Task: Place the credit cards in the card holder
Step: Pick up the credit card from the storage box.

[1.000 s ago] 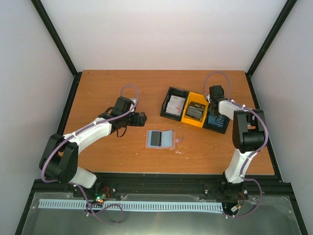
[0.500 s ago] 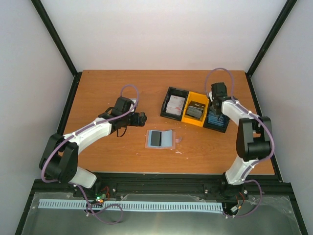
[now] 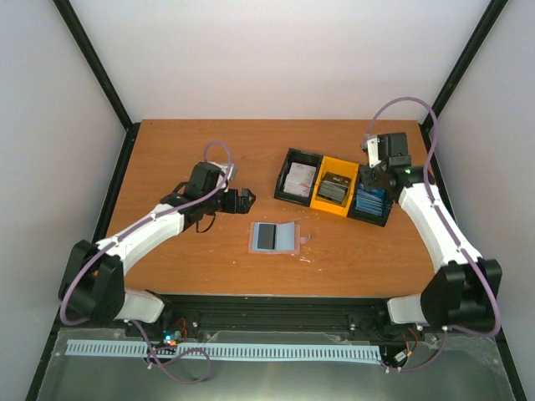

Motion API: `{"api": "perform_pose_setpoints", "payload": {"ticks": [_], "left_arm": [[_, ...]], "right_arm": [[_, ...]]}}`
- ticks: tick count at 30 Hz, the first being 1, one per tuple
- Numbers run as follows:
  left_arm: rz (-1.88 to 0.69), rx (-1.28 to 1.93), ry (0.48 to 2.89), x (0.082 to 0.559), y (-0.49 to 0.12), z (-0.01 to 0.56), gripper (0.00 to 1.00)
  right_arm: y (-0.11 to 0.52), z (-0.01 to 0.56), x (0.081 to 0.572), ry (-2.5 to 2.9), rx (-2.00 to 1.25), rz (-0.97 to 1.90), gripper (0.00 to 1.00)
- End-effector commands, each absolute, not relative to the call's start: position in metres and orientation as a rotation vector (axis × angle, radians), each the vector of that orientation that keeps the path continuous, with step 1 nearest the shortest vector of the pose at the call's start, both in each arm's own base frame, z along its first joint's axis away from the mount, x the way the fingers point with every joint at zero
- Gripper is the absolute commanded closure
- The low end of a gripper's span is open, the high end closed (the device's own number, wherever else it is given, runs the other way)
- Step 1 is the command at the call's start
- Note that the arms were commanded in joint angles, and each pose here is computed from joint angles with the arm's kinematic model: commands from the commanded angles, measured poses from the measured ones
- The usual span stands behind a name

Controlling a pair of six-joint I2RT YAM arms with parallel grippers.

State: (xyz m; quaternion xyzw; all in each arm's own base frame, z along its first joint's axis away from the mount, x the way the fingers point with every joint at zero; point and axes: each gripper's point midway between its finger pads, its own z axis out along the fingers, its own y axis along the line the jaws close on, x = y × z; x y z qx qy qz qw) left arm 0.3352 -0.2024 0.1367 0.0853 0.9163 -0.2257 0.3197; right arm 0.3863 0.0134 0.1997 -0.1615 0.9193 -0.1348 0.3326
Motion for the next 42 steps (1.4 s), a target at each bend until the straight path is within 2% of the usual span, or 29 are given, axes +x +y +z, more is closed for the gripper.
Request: {"api": "perform_pose_setpoints", "payload": {"ticks": [1,6,8,13,19,21,29,34,38,42], "left_arm": [[-0.755,0.298,2.183,0.342,-0.223,0.211,0.00],[-0.934,0.395,2.013,0.332,-0.244,0.269,0.00],[-1.017,0.454,1.954,0.326,-0.254,0.292,0.00],[-1.256,0.577,1.859,0.311,-0.281,0.342,0.00],[-1.366,0.570,1.860,0.313,-0.292,0.357,0.02],[-1.391,0.586,1.866,0.312,-0.295,0.357,0.09],[-1.560,0.773,1.783,0.275,-0.301,0.362,0.54],[-1.606,0.815,1.767,0.265,-0.301,0.365,0.98],[-1.563,0.790,1.774,0.264,-0.296,0.362,0.99],[-1.422,0.680,1.859,0.278,-0.287,0.339,0.99]], "right_arm": [[0.096,0.232,0.357,2.318,-0.333,0.340,0.97],[0.176,0.292,0.327,2.059,-0.358,1.096,0.97],[0.196,0.314,0.321,1.972,-0.385,1.294,0.97],[0.238,0.347,0.301,1.817,-0.537,1.554,0.97],[0.269,0.350,0.271,1.790,-0.730,1.676,0.97],[0.270,0.346,0.265,1.800,-0.765,1.696,0.97],[0.269,0.341,0.258,1.837,-0.801,1.701,0.97],[0.270,0.339,0.259,1.850,-0.799,1.707,0.95],[0.267,0.328,0.267,1.903,-0.771,1.598,0.55],[0.260,0.298,0.280,2.042,-0.658,1.525,0.45]]}}
